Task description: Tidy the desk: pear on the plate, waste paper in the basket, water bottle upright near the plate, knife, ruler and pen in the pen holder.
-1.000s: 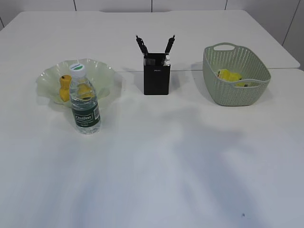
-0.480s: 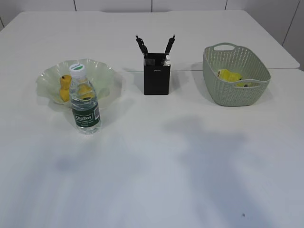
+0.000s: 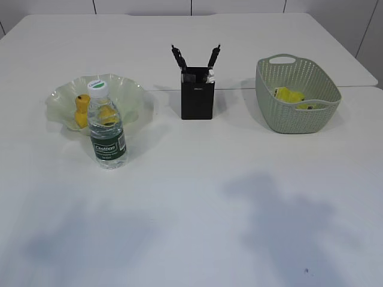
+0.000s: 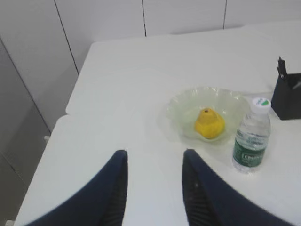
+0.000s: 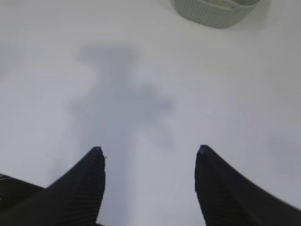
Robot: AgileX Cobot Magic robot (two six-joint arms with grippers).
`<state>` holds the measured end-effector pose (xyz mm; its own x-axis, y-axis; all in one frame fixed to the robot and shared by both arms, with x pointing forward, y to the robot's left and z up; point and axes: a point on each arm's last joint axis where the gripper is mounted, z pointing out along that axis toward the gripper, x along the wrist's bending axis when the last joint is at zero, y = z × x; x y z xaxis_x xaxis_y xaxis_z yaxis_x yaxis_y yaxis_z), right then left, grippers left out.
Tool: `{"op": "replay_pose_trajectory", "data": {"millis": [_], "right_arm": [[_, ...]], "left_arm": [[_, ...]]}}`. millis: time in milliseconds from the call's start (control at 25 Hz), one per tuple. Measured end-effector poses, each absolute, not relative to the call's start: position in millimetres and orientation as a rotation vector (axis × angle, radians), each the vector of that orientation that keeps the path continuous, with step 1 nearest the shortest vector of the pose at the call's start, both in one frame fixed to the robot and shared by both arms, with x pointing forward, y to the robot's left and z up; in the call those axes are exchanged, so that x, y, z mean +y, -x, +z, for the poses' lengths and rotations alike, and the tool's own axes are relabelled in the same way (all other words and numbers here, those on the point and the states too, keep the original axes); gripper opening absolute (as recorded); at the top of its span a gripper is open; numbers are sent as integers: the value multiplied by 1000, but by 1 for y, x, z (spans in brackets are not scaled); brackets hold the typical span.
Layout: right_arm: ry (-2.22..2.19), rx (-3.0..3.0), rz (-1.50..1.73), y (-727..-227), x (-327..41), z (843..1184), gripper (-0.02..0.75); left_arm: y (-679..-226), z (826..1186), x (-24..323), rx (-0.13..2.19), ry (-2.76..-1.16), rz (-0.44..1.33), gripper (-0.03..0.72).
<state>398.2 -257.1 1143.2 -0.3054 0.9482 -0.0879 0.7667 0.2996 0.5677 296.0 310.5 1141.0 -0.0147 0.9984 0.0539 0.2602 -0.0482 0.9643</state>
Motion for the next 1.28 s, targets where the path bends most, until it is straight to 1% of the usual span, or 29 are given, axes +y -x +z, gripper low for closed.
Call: {"op": "replay_pose_trajectory", "data": {"millis": [120, 240, 320, 400, 720, 800, 960, 1120, 1280], "right_arm": [[-1588, 2157, 660, -380, -259, 1135, 480], [-1628, 2148, 747, -355, -261, 1130, 484], [-1638, 2145, 805, -340, -262, 1129, 484], [-1623, 2128, 857, -325, -265, 1130, 484], [-1586, 2025, 892, -292, -280, 1133, 485], [-1583, 1978, 881, -287, -284, 1134, 484], [-1585, 1955, 870, -281, -287, 1128, 484], [-1595, 1962, 823, -277, -290, 1113, 484], [-1578, 1935, 771, -270, -296, 1097, 484]], "left_arm": [[-296, 1128, 304, 1365, -1557, 1051, 244], [-294, 1116, 294, 1306, -1641, 947, 231], [-289, 1112, 292, 1273, -1631, 909, 230], [-284, 1109, 291, 1241, -1606, 913, 230], [-242, 1102, 299, 1138, -1484, 985, 230], [-233, 1099, 301, 1131, -1476, 990, 232], [-226, 1090, 302, 1174, -1536, 954, 236], [-225, 1085, 302, 1203, -1576, 920, 237], [-222, 1077, 300, 1251, -1645, 841, 237]]}}
